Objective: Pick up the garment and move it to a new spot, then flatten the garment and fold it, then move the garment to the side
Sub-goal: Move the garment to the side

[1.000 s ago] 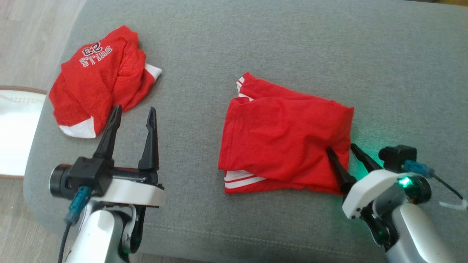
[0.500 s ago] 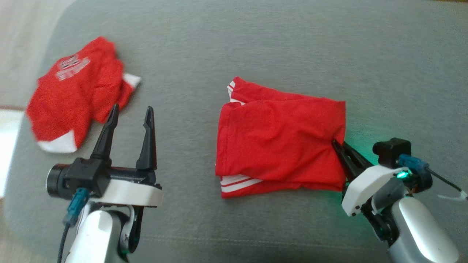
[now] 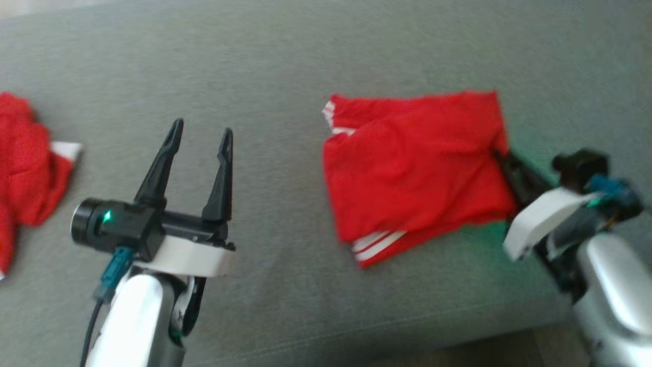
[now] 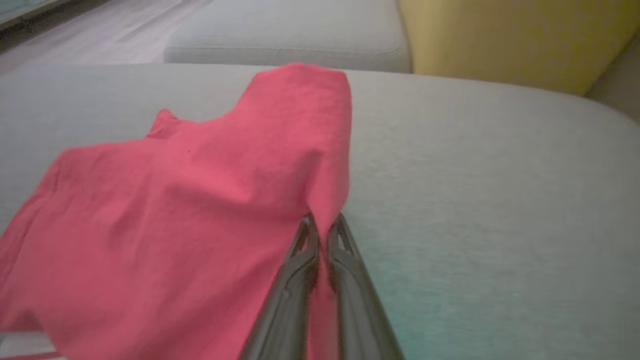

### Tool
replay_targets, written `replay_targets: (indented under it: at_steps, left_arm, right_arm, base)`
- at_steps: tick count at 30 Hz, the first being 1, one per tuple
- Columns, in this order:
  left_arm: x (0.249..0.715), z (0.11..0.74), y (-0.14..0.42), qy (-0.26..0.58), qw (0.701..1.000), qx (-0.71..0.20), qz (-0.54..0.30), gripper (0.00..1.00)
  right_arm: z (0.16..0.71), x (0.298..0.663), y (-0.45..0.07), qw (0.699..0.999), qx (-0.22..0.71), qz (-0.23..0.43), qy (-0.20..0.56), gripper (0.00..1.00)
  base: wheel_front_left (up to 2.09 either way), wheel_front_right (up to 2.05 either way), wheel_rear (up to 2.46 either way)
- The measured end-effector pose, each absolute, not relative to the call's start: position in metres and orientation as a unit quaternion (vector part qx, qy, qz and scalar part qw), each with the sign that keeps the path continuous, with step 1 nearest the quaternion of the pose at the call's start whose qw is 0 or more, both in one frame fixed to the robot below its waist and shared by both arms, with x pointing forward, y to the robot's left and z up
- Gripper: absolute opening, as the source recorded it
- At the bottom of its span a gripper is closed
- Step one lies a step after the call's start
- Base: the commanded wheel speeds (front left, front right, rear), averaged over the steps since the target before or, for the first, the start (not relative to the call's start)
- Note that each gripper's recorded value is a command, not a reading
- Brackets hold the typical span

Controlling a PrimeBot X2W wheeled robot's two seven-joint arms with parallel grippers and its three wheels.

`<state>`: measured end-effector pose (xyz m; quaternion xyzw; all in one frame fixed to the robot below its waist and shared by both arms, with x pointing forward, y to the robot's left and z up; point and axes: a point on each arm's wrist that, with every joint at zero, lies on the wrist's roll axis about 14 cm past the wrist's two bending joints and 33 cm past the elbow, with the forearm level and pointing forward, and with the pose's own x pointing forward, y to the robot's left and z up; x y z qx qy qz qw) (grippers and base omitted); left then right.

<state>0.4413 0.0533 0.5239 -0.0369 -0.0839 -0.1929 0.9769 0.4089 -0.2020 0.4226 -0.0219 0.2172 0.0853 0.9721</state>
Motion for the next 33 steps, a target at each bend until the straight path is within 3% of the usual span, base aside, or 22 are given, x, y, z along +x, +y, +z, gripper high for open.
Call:
replay_targets:
  at_steps: [14, 33]
  left_arm:
    - [0.477, 0.498, -0.013, -0.081, 0.951, -0.063, -0.293, 1.00]
    - [0.511, 0.442, -0.021, -0.049, 0.948, -0.074, -0.307, 1.00]
  right_arm:
    - [0.483, 0.446, -0.347, 0.974, -0.136, -0.055, 0.173, 0.00]
    - [0.471, 0.462, -0.415, 0.947, -0.194, -0.154, 0.203, 0.00]
  base:
    - [0.00, 0.00, 0.00]
    - [0.00, 0.00, 0.00]
